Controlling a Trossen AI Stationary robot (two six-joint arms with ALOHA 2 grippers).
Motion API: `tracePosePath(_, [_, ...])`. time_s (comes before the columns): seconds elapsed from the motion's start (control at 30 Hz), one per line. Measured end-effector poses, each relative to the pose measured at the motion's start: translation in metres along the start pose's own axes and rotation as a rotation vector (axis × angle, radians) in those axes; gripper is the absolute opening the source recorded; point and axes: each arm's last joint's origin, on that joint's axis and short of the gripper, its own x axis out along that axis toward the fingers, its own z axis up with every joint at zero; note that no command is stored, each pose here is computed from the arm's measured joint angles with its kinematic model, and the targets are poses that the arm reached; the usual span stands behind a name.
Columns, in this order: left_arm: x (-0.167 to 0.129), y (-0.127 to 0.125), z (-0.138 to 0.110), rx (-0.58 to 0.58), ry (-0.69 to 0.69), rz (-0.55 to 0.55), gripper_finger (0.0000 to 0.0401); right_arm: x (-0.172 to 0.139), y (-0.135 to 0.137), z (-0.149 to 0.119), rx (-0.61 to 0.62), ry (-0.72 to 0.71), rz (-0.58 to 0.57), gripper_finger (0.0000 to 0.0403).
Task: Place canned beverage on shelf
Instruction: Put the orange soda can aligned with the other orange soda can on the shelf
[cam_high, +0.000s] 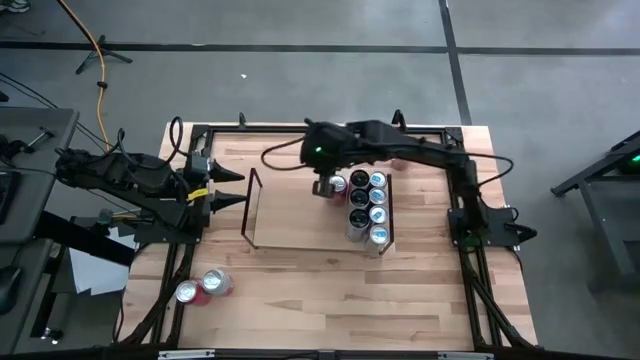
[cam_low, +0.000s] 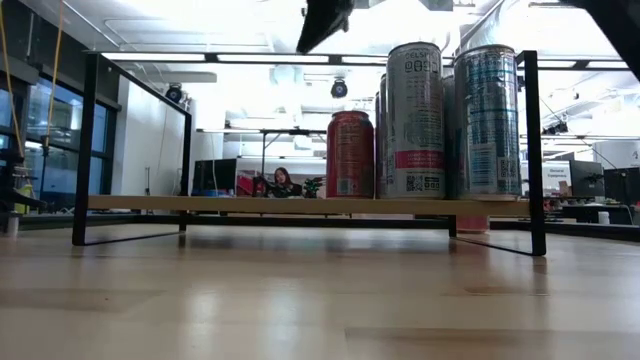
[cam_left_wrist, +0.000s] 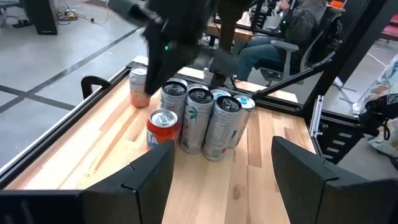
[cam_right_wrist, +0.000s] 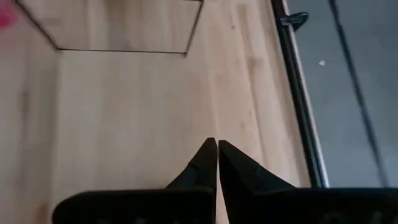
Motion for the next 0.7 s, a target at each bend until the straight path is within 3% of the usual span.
tracePosePath(0.2, [0.0, 0.0, 0.001, -0.007, -0.01, 0.017, 0.0225, -0.04, 0.0, -0.009, 0.0, -0.006, 0.097, 0.0])
tracePosePath(0.47, [0.003, -0.003, 0.008, 0.0, -0.078, -0.008, 0.0225, -0.084, 0.007, -0.026, 0.016, -0.02, 0.117, 0.0])
tracePosePath(0.7, [0.011, -0.01, 0.012, 0.046, -0.197, -0.059, 0.0225, -0.106, 0.028, -0.075, 0.15, -0.165, 0.124, 0.0])
